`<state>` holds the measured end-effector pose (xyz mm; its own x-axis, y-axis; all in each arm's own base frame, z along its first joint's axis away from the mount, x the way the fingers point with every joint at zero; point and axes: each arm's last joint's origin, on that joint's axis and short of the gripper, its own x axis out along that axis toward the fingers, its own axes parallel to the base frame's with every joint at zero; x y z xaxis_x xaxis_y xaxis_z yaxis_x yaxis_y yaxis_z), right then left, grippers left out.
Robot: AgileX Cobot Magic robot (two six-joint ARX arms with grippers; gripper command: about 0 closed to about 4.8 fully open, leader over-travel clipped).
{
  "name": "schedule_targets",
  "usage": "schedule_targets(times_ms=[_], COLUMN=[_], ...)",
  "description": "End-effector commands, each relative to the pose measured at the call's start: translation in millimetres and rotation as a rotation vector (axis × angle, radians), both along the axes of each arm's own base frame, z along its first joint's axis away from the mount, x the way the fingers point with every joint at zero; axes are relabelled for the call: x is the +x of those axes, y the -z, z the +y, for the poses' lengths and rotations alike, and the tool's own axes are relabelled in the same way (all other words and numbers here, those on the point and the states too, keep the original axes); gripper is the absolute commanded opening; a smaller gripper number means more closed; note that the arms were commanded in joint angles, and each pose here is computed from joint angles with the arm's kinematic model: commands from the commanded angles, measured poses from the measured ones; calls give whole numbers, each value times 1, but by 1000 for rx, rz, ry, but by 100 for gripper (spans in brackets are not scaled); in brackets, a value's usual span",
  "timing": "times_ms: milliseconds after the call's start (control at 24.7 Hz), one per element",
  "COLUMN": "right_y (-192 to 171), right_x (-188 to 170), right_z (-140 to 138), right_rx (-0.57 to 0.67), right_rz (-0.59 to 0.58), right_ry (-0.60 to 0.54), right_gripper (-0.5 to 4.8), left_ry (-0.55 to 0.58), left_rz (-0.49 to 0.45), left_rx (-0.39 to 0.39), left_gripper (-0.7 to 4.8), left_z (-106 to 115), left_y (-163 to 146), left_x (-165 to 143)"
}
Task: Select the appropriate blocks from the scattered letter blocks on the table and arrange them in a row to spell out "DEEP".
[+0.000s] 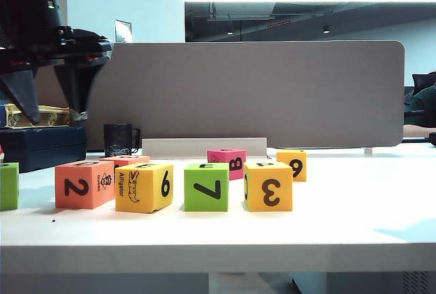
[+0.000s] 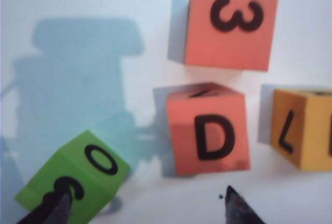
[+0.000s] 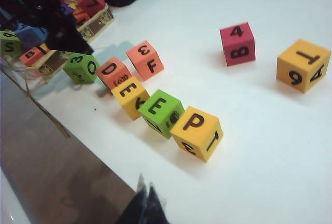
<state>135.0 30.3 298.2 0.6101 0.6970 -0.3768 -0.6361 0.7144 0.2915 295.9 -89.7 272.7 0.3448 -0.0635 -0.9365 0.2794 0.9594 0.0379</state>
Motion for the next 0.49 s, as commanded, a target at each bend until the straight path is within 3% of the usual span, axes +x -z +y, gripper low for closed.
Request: schedule_targets(times_ms=[40, 202, 324, 486], right_y=[3, 13, 26, 40], right_x=[9, 26, 46, 67], right_z=[1, 2, 4, 6], right_rx=[-3, -10, -15, -18], right_rz=[23, 97, 152, 198], right_ry=[2, 2, 1, 1], right_gripper=[-1, -1, -1, -1], left_ry=[14, 11, 12, 13], left_rz=[31, 33, 22, -2], left_rx=[57, 73, 71, 149], left_gripper=[346, 241, 232, 79], left_z=[3, 3, 3, 5], left_y=[0, 0, 0, -1], left_x=[-5, -5, -4, -3])
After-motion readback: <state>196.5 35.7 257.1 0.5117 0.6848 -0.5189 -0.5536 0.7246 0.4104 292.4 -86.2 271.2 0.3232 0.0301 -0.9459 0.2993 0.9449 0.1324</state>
